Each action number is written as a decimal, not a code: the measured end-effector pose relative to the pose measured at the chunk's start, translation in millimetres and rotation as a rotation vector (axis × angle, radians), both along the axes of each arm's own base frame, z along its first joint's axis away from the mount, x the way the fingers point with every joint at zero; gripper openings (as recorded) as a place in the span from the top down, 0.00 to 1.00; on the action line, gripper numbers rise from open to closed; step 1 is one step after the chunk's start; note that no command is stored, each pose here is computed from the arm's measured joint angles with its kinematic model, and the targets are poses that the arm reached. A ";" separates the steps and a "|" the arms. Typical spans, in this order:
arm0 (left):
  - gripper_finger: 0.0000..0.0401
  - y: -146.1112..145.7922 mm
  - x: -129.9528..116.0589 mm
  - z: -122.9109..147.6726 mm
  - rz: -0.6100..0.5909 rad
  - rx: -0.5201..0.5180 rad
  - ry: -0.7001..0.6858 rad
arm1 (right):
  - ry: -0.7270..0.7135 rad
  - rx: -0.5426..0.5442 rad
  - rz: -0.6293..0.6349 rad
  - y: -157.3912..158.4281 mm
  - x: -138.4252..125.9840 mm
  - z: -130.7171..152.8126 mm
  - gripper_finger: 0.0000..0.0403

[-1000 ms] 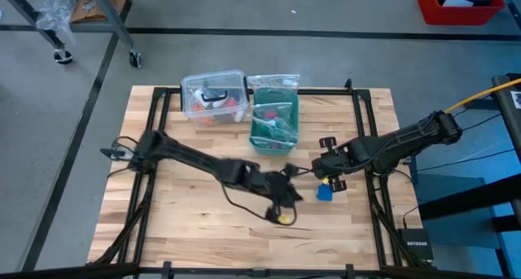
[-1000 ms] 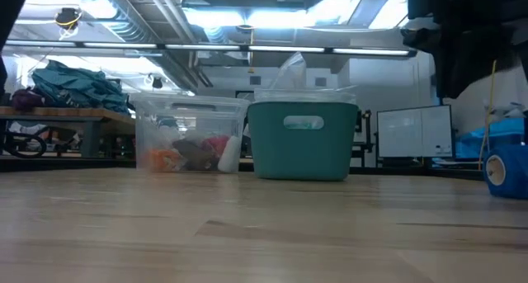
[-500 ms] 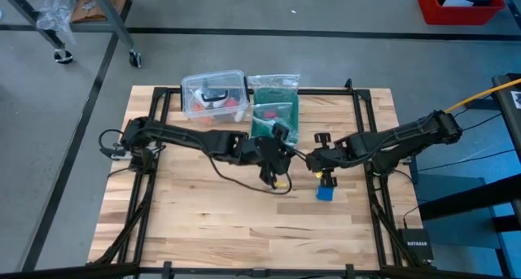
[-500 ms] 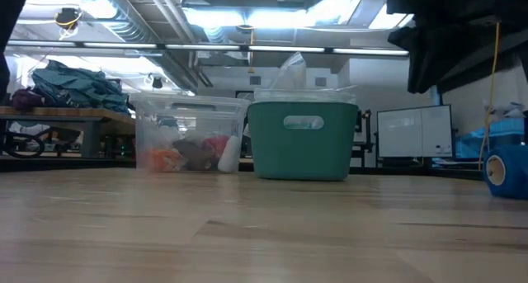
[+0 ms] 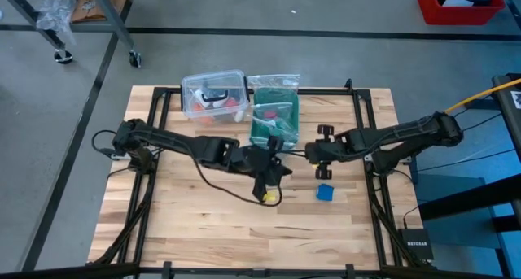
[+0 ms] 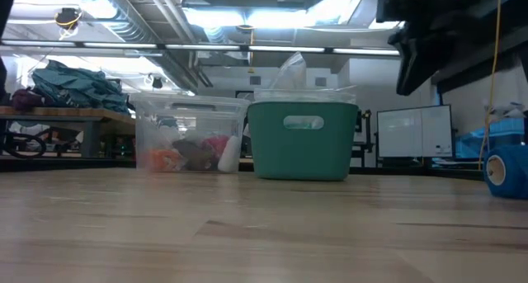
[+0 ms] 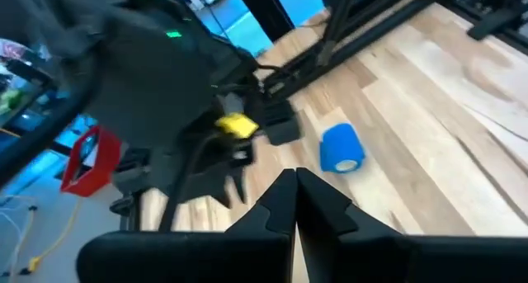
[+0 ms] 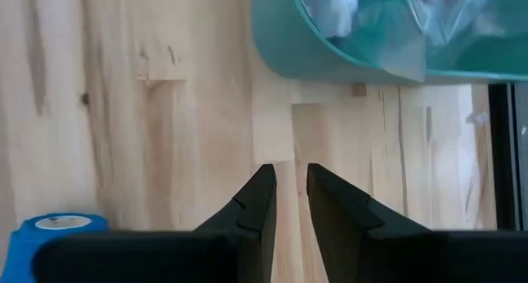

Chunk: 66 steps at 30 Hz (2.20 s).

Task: Roll bandage
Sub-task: Open the transparent zip bag

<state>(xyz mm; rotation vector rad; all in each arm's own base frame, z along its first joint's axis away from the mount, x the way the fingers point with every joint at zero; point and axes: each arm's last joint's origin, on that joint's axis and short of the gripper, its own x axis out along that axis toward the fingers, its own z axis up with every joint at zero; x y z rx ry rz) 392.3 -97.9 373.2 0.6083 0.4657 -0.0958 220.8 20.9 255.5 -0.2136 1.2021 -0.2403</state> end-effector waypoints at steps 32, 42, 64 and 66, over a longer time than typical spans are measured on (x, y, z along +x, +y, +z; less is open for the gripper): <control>1.00 -19.1 -1.4 5.7 0.050 -0.299 -0.063 | -0.596 0.209 0.244 21.6 69.8 16.7 0.81; 1.00 -3.5 3.9 3.6 0.110 -0.375 -0.055 | -0.602 0.274 0.375 59.5 63.6 17.8 0.81; 1.00 -19.7 8.6 -10.4 -0.084 -0.573 0.086 | -0.628 0.446 0.425 50.2 68.7 21.7 0.81; 1.00 -22.0 7.8 -10.6 -0.146 -0.629 0.123 | -0.606 0.452 0.422 50.1 67.6 19.9 0.81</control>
